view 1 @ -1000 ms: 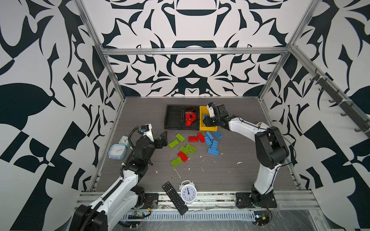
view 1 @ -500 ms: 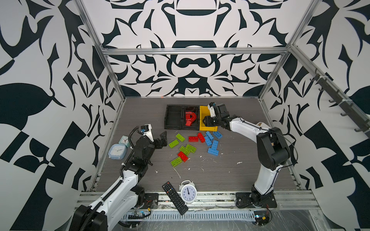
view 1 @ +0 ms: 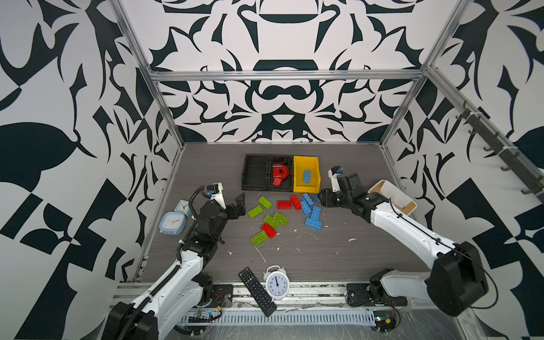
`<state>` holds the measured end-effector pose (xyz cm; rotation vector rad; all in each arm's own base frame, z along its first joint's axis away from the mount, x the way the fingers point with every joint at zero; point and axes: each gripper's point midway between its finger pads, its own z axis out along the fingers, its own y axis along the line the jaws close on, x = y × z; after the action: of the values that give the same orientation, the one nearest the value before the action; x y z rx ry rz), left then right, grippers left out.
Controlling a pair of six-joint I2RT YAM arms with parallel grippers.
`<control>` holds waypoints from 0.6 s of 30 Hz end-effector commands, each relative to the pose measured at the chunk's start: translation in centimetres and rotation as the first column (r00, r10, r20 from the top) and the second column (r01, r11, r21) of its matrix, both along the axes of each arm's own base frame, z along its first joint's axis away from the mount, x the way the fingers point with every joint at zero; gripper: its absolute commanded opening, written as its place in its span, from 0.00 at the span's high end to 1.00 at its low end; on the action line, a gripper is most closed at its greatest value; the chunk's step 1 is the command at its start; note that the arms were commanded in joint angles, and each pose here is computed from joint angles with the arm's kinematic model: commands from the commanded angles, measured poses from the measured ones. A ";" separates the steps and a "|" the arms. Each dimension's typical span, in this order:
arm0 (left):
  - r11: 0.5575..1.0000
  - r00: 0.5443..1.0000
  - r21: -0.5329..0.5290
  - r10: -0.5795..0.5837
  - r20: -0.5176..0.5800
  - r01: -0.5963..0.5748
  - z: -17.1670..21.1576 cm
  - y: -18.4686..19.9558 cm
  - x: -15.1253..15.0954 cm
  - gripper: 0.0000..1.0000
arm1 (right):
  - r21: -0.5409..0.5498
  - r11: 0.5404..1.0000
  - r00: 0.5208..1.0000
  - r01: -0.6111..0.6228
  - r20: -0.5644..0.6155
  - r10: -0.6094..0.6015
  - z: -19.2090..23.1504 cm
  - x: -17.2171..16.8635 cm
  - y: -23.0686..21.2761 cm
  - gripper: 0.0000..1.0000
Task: Sort the legos into containers by color
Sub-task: 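Move the right gripper back to the pile over another blue brick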
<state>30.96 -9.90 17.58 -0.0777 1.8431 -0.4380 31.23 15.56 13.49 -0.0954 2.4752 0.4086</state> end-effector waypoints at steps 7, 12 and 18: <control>1.000 1.000 -0.022 -0.014 0.021 0.015 1.0 -0.4 0.3 0.00 | 0.002 0.984 0.980 -0.177 -0.093 0.177 -2.1 -5.0 2.5 0.37; 1.000 1.000 -0.028 -0.013 0.014 0.014 0.8 -0.4 0.4 0.00 | -0.038 0.975 0.967 -0.219 -0.139 0.212 -3.7 -4.7 2.9 0.36; 0.999 1.000 -0.032 -0.015 0.014 0.016 0.9 -0.5 0.4 0.00 | 0.011 0.966 0.954 -0.257 -0.156 0.255 -4.9 -4.2 4.5 0.35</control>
<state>30.99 -10.17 17.18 -0.0714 1.8574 -0.4501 26.30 18.53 7.41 -0.3609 2.6857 0.4556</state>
